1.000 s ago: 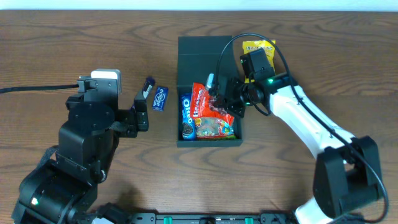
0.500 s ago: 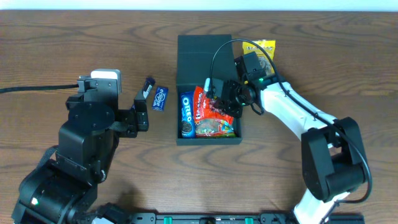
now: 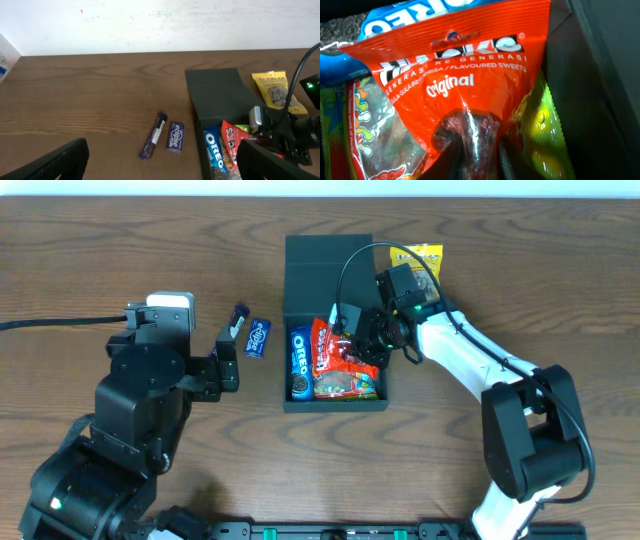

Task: Pack container
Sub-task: 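Carry the red bag over the box and lower it inside, then release the red bag and move the right gripper to the yellow bag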

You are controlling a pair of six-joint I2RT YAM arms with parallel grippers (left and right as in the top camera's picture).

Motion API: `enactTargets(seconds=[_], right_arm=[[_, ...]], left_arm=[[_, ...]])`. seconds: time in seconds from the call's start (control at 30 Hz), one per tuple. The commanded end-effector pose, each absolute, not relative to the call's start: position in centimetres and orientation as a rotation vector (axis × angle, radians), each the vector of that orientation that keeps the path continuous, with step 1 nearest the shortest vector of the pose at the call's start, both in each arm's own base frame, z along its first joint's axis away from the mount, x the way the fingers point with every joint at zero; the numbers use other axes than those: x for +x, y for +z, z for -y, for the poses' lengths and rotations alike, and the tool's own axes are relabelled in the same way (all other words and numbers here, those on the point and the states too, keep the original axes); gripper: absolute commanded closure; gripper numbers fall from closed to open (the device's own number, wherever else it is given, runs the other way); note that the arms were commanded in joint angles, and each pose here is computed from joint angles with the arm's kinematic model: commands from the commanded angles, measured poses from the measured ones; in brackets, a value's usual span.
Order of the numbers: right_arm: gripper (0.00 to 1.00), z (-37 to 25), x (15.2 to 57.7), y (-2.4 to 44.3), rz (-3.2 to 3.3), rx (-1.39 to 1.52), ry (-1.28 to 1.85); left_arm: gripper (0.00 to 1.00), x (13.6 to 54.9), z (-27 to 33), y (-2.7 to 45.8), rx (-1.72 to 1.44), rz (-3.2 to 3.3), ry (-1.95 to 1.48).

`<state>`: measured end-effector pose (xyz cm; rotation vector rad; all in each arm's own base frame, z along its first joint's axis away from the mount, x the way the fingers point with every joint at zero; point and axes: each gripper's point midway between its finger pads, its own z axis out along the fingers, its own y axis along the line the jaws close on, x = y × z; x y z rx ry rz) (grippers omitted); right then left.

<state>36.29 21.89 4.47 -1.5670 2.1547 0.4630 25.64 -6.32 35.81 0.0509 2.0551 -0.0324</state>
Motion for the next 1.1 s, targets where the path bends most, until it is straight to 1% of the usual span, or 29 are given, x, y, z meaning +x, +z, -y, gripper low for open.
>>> enactTargets(seconds=[0.0,0.07,0.2,0.33,0.43,0.53,0.67,0.7,0.73,0.77,0.93,1.07], right_arm=[[0.71,-22.1,36.3,6.0,-2.172,-1.503,0.465],[0.65,-22.6,36.1,7.7,-2.131,-1.49,0.499],[0.57,-23.3,35.5,11.9,-2.036,-1.46,0.535],[0.5,-23.3,35.1,16.2,-1.966,-1.401,0.521],[0.48,-23.1,34.7,19.4,-1.904,-1.362,0.496],[0.38,-22.8,34.0,22.4,-1.83,-1.344,0.466],[0.3,-22.4,33.0,26.2,-1.729,-1.317,0.426],[0.24,-22.3,32.8,27.2,-1.704,-1.309,0.415],[0.15,-22.2,32.5,28.0,-1.682,-1.303,0.407],[0.01,-22.1,32.3,28.7,-1.671,-1.284,0.406],[0.01,-21.7,31.8,32.4,-1.646,-1.138,0.433],[0.01,-20.3,33.6,33.5,-1.753,-0.89,0.46]], left_arm=[[0.05,25.5,5.9,36.6,0.048,-2.035,-0.019],[0.05,25.5,5.9,36.6,0.048,-2.035,-0.019],[0.05,25.5,5.9,36.6,0.048,-2.035,-0.019],[0.05,25.4,5.9,36.5,0.049,-2.039,-0.017],[0.05,25.3,5.8,36.3,0.053,-2.049,-0.012],[0.05,25.3,5.8,36.2,0.054,-2.054,-0.009],[0.05,25.2,5.8,36.1,0.055,-2.058,-0.007],[0.05,25.2,5.8,36.1,0.055,-2.058,-0.007],[0.05,25.2,5.8,36.1,0.055,-2.057,-0.007],[0.05,25.2,5.8,36.1,0.055,-2.057,-0.007],[0.05,25.2,5.8,36.1,0.055,-2.057,-0.007],[0.05,25.2,5.8,36.1,0.055,-2.057,-0.007]])
